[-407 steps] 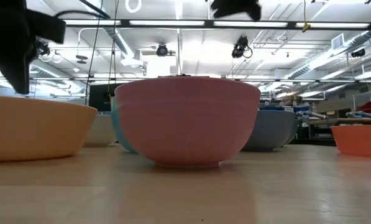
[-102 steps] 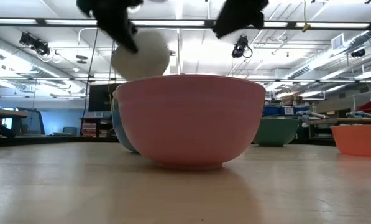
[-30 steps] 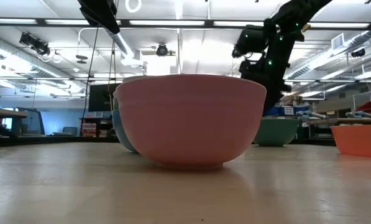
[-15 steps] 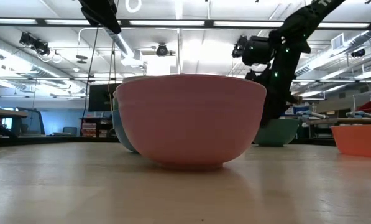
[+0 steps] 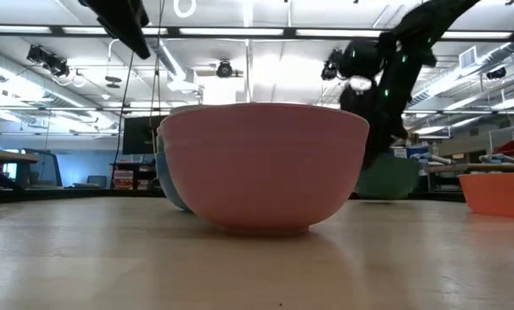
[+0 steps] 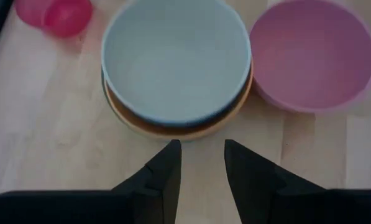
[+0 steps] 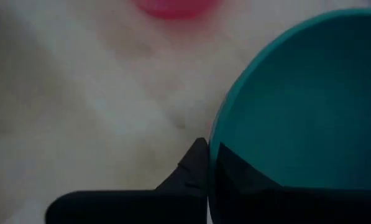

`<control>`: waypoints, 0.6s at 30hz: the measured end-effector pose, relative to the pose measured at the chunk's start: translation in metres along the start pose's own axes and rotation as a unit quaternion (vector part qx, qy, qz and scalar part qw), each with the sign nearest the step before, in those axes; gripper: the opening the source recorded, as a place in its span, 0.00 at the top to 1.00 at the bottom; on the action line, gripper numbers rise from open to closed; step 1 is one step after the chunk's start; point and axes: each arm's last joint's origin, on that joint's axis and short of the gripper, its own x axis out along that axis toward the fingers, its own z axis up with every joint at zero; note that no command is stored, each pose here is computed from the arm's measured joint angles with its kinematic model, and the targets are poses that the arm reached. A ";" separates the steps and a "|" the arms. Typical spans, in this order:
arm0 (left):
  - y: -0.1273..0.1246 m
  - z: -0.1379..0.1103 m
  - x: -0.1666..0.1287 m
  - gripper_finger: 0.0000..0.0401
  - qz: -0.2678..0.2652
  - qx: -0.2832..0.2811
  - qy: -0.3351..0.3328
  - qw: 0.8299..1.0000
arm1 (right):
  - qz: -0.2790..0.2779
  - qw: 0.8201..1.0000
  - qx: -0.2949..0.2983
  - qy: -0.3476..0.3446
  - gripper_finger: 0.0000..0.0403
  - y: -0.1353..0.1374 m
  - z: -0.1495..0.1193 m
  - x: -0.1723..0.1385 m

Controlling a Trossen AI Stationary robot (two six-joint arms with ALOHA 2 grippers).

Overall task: Nest bowls inside each other
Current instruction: Stack the green bowl on top of the white bowl

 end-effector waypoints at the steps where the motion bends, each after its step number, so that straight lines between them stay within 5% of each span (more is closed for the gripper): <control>1: -0.001 -0.001 0.000 0.67 0.000 -0.001 0.004 1.000 | 0.011 1.000 -0.006 -0.014 1.00 0.006 0.001 -0.007; 6: -0.003 -0.004 -0.002 0.67 0.003 -0.004 0.010 1.000 | 0.100 0.984 -0.050 -0.136 1.00 0.056 0.010 -0.064; 11: -0.004 -0.005 -0.002 0.67 0.004 -0.003 0.010 1.000 | 0.213 0.938 -0.095 -0.256 1.00 0.111 0.019 -0.123; 14: -0.003 -0.004 -0.002 0.67 0.008 -0.003 0.006 1.000 | 0.252 0.917 -0.132 -0.279 1.00 0.143 0.024 -0.137; 18: -0.004 -0.004 -0.002 0.67 0.010 -0.011 0.005 1.000 | 0.262 0.913 -0.167 -0.266 1.00 0.178 0.034 -0.138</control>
